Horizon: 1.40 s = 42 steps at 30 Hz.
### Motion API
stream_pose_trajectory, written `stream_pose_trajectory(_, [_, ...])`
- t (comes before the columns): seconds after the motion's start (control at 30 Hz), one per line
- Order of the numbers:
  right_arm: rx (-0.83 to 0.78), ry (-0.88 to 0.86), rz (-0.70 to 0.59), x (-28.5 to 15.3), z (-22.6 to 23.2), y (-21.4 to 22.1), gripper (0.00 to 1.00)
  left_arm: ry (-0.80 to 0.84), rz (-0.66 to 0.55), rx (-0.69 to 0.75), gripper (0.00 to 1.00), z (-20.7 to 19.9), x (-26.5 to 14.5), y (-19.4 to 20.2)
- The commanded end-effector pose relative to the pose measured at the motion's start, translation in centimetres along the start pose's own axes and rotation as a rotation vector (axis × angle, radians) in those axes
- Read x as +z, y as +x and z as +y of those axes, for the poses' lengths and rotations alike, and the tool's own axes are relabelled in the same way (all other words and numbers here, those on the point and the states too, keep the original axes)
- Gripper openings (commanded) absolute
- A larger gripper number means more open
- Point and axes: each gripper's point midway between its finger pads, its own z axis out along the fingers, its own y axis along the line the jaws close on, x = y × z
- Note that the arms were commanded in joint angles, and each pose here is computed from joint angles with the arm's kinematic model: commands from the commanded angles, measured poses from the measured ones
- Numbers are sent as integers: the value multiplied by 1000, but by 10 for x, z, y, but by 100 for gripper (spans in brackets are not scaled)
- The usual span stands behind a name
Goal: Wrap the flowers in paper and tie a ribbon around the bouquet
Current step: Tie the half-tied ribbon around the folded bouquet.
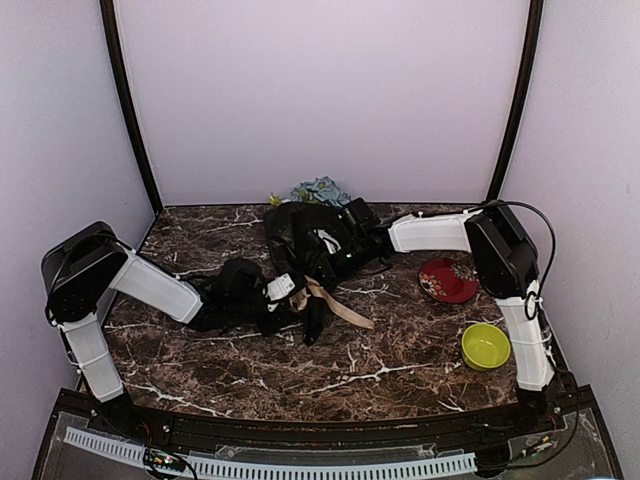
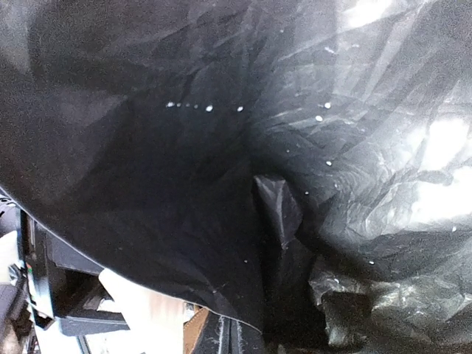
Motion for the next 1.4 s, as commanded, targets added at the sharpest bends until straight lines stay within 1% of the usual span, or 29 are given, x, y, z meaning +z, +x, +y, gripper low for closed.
stream_pose_trajectory(0.0, [-45,-8,-55,-14,17,-16,0,18,-29,27,27,0,4,-14])
stream_pose_trajectory(0.07, [-44,-7,-53,-14,17,-15,0,28,-59,23,29,-1,4,-20])
stream_pose_trajectory(0.13, [-42,-6,-53,-15,17,-15,0,33,-68,19,38,-2,5,-21])
stream_pose_trajectory(0.17, [-42,-2,-54,-15,17,-15,0,33,-68,19,39,-2,5,-21])
stream_pose_trajectory(0.3, [-42,-2,-61,-17,18,-16,0,0,-63,32,39,5,7,-22])
stream_pose_trajectory(0.33, [-42,-4,-60,-17,18,-16,0,-1,-59,39,38,5,8,-22])
stream_pose_trajectory(0.4, [-46,-9,-58,-17,19,-15,0,2,-45,45,32,6,12,-22])
stream_pose_trajectory(0.43, [-46,-8,-56,-17,19,-14,0,0,-38,43,26,7,14,-22])
stream_pose_trajectory(0.5, [-46,-7,-55,-17,19,-14,0,-11,-37,42,7,9,14,-24])
stream_pose_trajectory(0.53, [-44,-6,-55,-17,19,-14,0,-19,-42,38,0,10,12,-25])
stream_pose_trajectory(0.67, [-40,13,-88,-24,21,-23,0,-49,-53,-3,0,16,0,-25])
stream_pose_trajectory(0.87, [-20,96,-121,-35,11,-27,0,-79,-22,-136,0,26,-17,-6])
stream_pose_trajectory(0.97, [-3,111,-133,-42,8,-30,0,-44,-15,-168,0,20,-23,-3])
stream_pose_trajectory(1.07, [9,150,-135,-47,-2,-27,0,-40,3,-211,0,22,-26,2])
stream_pose_trajectory(1.27, [45,189,-147,-57,-14,-21,0,-64,20,-317,0,40,-36,12])
stream_pose_trajectory(1.37, [69,202,-164,-64,-19,-20,0,-75,53,-352,0,46,-35,20])
